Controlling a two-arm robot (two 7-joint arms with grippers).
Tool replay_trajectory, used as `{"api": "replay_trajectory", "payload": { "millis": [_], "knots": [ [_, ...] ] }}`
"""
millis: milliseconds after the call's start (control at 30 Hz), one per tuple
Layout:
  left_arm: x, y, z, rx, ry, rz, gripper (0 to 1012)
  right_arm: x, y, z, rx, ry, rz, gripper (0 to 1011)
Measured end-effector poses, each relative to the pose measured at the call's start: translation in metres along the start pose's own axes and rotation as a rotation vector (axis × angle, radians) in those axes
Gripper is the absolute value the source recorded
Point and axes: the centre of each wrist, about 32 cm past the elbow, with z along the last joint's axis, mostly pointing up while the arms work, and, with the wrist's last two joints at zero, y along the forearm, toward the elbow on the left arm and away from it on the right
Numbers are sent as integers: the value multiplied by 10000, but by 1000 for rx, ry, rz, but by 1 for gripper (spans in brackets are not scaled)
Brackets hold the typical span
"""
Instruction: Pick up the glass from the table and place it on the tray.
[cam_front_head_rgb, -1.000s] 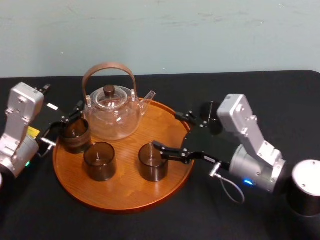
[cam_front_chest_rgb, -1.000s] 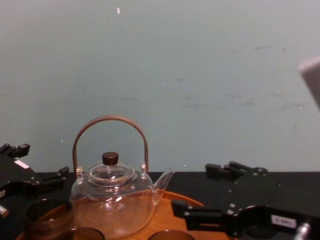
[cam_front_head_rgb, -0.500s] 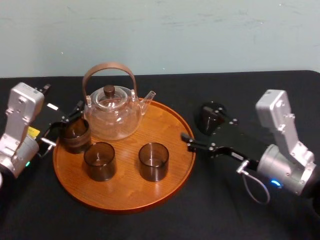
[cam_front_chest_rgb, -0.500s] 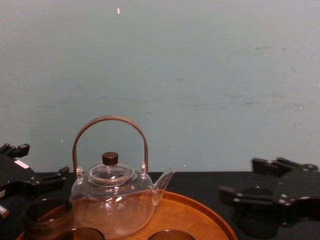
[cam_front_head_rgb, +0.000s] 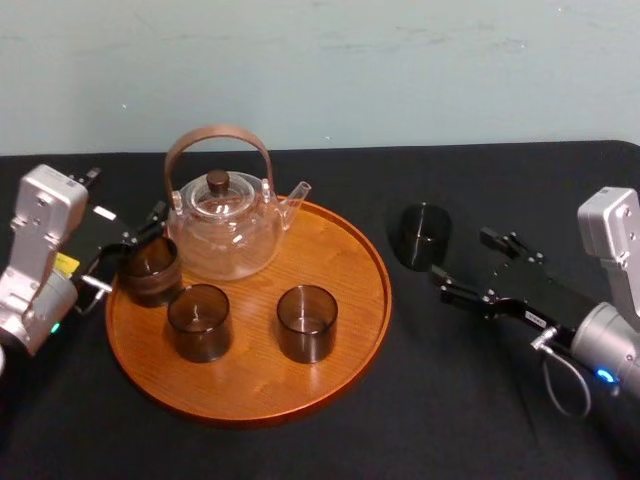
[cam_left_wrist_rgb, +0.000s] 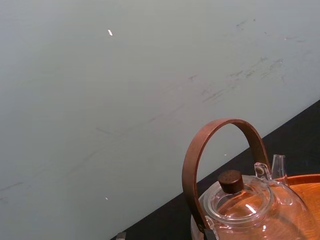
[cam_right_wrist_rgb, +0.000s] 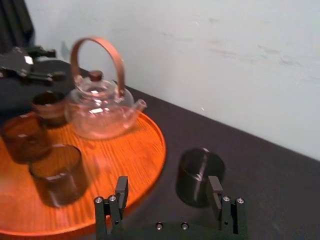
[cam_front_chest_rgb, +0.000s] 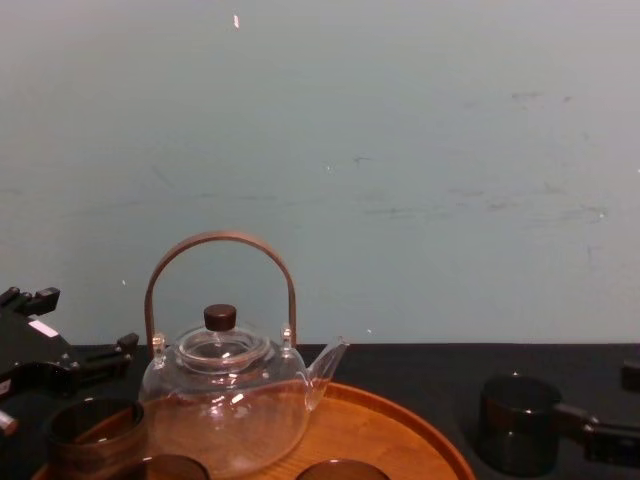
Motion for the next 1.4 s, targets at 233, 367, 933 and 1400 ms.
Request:
{"api": "replay_trajectory", "payload": {
  "millis": [233,367,933,1400],
  "knots": [
    [0,0,0,0,0,0,1001,94,34,-87,-41,14,-35,1002],
    [0,0,0,0,0,0,1001,140,93,-113,-57,21,-50,1002],
    [0,0,0,0,0,0,1001,252,405,-97,-89,-15,-80,1002],
    [0,0,0,0,0,0,1001,309,673,-103,-109,-23,-68,1002]
  ]
}}
